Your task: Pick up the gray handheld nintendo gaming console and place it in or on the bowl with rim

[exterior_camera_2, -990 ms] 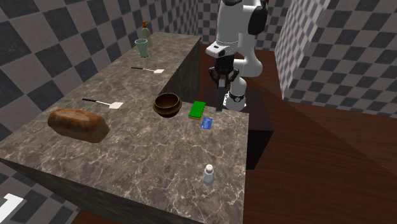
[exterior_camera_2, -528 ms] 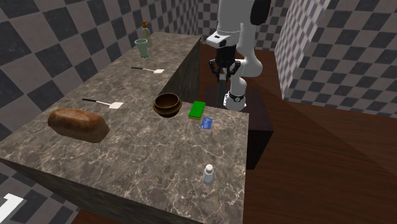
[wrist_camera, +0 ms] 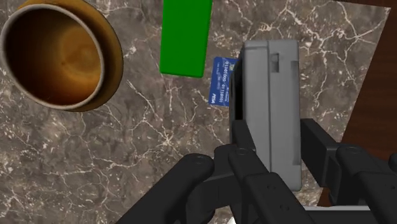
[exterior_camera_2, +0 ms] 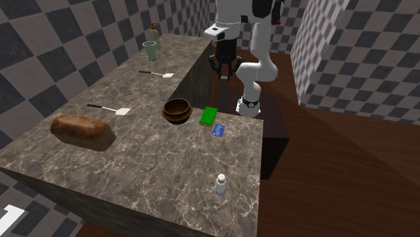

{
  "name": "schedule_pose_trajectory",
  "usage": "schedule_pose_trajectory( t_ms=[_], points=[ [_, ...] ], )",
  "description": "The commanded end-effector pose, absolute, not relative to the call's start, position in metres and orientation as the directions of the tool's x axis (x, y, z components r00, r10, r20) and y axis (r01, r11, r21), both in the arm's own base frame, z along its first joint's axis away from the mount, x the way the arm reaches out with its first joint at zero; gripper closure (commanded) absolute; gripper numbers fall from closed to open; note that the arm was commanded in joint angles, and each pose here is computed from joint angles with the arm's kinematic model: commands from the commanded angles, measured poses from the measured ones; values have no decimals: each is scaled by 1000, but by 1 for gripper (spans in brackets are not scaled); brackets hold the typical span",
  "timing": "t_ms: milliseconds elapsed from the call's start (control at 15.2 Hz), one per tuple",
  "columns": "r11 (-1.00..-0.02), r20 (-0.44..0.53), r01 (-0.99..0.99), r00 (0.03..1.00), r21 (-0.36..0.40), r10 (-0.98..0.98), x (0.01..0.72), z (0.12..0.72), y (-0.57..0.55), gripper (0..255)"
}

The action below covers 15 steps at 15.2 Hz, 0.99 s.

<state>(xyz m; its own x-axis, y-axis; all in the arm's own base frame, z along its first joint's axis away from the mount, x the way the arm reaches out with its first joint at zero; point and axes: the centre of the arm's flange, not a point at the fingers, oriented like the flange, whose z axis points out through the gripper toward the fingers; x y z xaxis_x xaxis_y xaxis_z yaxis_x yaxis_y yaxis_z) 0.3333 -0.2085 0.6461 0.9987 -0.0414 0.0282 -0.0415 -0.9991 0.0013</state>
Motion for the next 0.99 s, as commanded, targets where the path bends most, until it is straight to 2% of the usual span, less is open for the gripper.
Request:
schedule_pose_trajectory(
  t_ms=[0, 924],
  points=[
    [-999, 28, -41, 999, 2, -41, 333, 647, -235, 255],
    [-999, 28, -41, 999, 2, -41, 322, 674, -418, 255]
  ],
)
